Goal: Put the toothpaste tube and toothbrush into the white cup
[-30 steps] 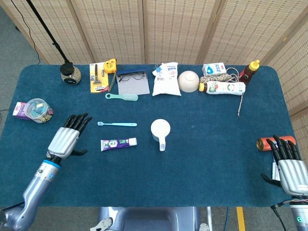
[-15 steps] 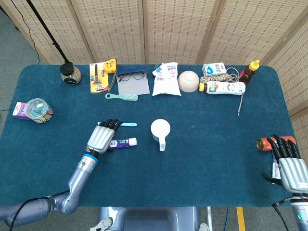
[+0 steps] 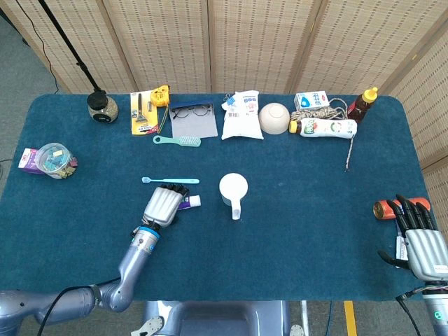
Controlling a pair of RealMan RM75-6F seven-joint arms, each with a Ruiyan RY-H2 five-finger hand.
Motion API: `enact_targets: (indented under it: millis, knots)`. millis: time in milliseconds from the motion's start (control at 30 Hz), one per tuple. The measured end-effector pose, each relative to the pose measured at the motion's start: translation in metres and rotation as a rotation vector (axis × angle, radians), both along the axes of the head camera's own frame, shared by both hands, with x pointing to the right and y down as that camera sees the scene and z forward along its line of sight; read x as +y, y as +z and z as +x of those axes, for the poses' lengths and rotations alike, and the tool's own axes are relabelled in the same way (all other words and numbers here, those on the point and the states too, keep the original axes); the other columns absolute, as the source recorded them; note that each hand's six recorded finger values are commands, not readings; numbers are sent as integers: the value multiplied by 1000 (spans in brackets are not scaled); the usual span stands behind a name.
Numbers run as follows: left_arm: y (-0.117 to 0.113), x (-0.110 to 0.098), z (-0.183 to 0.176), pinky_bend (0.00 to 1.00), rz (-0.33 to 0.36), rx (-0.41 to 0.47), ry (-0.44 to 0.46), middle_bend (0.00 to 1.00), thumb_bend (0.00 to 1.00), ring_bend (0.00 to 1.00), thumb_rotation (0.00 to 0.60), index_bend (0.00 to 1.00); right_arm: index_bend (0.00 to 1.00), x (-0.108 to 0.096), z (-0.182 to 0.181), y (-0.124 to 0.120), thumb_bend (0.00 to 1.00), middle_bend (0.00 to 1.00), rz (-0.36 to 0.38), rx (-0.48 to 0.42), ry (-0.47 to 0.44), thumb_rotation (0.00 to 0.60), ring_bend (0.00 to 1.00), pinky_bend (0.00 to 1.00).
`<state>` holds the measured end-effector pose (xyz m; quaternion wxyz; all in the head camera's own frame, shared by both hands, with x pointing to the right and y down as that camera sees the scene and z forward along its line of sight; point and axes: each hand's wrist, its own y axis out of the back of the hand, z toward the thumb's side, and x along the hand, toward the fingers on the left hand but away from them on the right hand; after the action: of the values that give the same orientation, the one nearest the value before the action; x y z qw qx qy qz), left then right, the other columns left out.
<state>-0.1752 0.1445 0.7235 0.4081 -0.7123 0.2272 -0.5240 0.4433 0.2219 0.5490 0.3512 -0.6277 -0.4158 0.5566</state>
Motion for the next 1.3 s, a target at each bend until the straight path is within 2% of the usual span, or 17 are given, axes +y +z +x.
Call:
enact_targets:
  millis: [233, 400, 733, 1000, 1300]
  knots:
    - [3, 4, 2, 542, -6, -39, 3, 417, 243, 428, 600, 430, 0, 1, -3, 1, 0, 0, 1, -1, -9, 600, 0, 0]
    - [3, 0, 2, 619, 13, -44, -8, 483, 350, 497, 600, 508, 0, 2, -4, 2, 0, 0, -2, 4, -15, 600, 0, 0]
    - [-1, 0, -5, 640, 27, -43, -12, 508, 372, 526, 600, 541, 0, 3, -3, 3, 0, 0, -7, 17, -17, 600, 0, 0]
    - [-12, -6, -12, 640, 34, 12, -45, 509, 372, 530, 600, 543, 0, 3, -3, 3, 0, 0, -9, 18, -21, 600, 0, 0]
    - [-46, -25, -26, 640, 89, 161, -107, 516, 373, 535, 600, 555, 0, 4, -4, 5, 0, 0, -18, 27, -27, 600, 0, 0]
